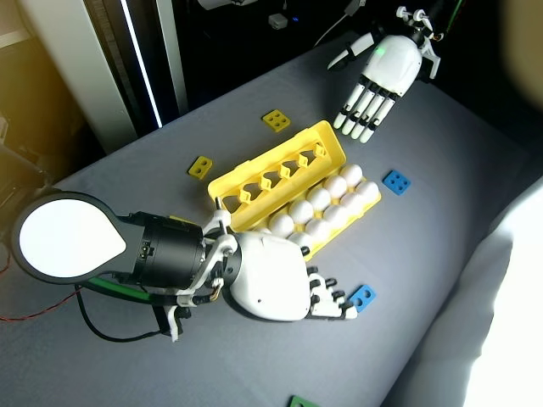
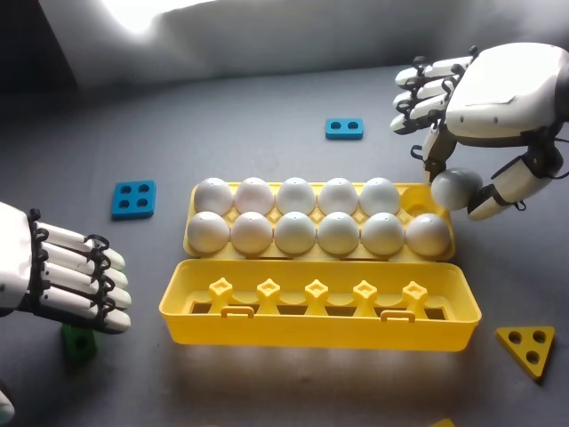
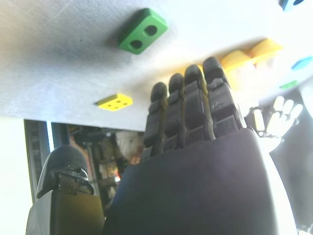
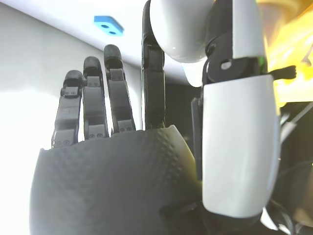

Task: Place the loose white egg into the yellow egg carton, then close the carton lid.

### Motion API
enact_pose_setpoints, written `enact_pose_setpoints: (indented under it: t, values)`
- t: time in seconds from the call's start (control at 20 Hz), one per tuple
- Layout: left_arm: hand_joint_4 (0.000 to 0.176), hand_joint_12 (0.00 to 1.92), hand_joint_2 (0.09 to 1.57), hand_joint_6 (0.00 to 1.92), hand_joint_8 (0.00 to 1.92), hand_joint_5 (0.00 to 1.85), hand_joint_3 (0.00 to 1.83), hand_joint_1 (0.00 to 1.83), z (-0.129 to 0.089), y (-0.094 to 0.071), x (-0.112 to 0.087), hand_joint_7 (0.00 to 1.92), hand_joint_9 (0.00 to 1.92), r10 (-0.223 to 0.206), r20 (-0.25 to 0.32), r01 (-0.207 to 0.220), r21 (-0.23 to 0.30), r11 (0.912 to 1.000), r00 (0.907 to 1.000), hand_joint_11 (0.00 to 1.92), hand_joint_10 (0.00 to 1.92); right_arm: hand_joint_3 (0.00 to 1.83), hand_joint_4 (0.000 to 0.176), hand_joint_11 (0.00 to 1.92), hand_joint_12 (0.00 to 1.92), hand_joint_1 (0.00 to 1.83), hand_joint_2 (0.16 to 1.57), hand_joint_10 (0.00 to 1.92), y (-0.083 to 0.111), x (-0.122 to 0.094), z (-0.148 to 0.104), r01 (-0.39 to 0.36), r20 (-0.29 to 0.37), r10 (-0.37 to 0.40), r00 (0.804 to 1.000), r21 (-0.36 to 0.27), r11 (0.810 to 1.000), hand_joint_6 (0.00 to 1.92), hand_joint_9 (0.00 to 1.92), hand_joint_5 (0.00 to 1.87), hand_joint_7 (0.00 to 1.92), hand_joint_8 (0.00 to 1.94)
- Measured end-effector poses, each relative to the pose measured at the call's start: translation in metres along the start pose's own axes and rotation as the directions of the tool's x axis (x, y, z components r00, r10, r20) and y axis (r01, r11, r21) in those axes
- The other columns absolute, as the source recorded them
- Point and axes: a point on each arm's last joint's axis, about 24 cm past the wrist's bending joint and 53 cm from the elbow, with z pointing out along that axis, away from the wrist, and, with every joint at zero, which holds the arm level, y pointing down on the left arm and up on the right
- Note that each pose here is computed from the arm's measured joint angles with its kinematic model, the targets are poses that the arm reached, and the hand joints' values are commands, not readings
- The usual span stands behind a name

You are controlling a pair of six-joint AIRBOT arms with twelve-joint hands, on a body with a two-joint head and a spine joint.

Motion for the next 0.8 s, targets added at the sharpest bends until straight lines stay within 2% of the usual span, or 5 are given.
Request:
enact_pose_setpoints:
  t: [0.1, 0.15, 0.2, 0.3, 0.8]
  values:
    - [0.0, 0.19, 1.11, 0.0, 0.0, 0.11, 0.0, 0.0, 0.0, 0.0, 0.0, 0.08, 0.07, 0.0, 0.0, 0.0, 0.0, 1.0, 1.0, 0.0, 0.0, 0.0, 0.167, 0.0, 0.0, 1.04, 1.09, 0.01, 0.004, -0.002, 0.003, 0.019, 0.004, -0.019, 1.0, -0.01, 1.0, 0.9, 0.18, 1.03, 0.33, 0.01]
    - [0.0, 0.19, 1.1, 0.01, 0.01, 0.13, 0.0, 0.0, 0.0, 0.0, 0.0, 0.1, 0.07, 0.0, 0.0, 0.0, 0.001, 1.0, 1.0, 0.0, 0.0, 0.0, 0.142, 0.0, 0.0, 1.06, 1.07, 0.0, 0.007, -0.004, 0.006, 0.018, 0.008, -0.018, 1.0, -0.015, 1.0, 0.84, 0.2, 1.07, 0.35, 0.0]
    - [0.0, 0.22, 1.09, 0.01, 0.01, 0.13, 0.0, 0.0, 0.0, 0.0, 0.0, 0.11, 0.08, 0.0, 0.0, 0.0, 0.001, 1.0, 1.0, 0.0, 0.01, 0.0, 0.169, 0.0, 0.0, 1.04, 1.08, 0.0, 0.009, -0.006, 0.009, 0.021, 0.013, -0.02, 1.0, -0.019, 1.0, 0.87, 0.19, 1.05, 0.35, 0.0]
    - [0.0, 0.2, 1.1, 0.0, 0.0, 0.12, 0.0, 0.0, 0.0, 0.0, 0.0, 0.1, 0.07, 0.0, 0.001, 0.0, 0.001, 1.0, 1.0, 0.0, 0.0, 0.0, 0.176, 0.0, 0.0, 1.03, 1.09, 0.0, 0.011, -0.009, 0.012, 0.021, 0.019, -0.02, 1.0, -0.025, 0.999, 0.9, 0.17, 1.03, 0.31, 0.0]
    - [0.0, 0.14, 1.1, 0.0, 0.0, 0.12, 0.0, 0.0, 0.0, 0.0, -0.001, 0.08, 0.06, 0.002, 0.003, -0.002, 0.001, 1.0, 1.0, 0.0, 0.0, 0.0, 0.176, 0.03, 0.02, 1.02, 1.1, 0.01, 0.015, -0.012, 0.019, 0.02, 0.025, -0.02, 0.999, -0.03, 0.999, 0.94, 0.21, 1.0, 0.33, 0.0]
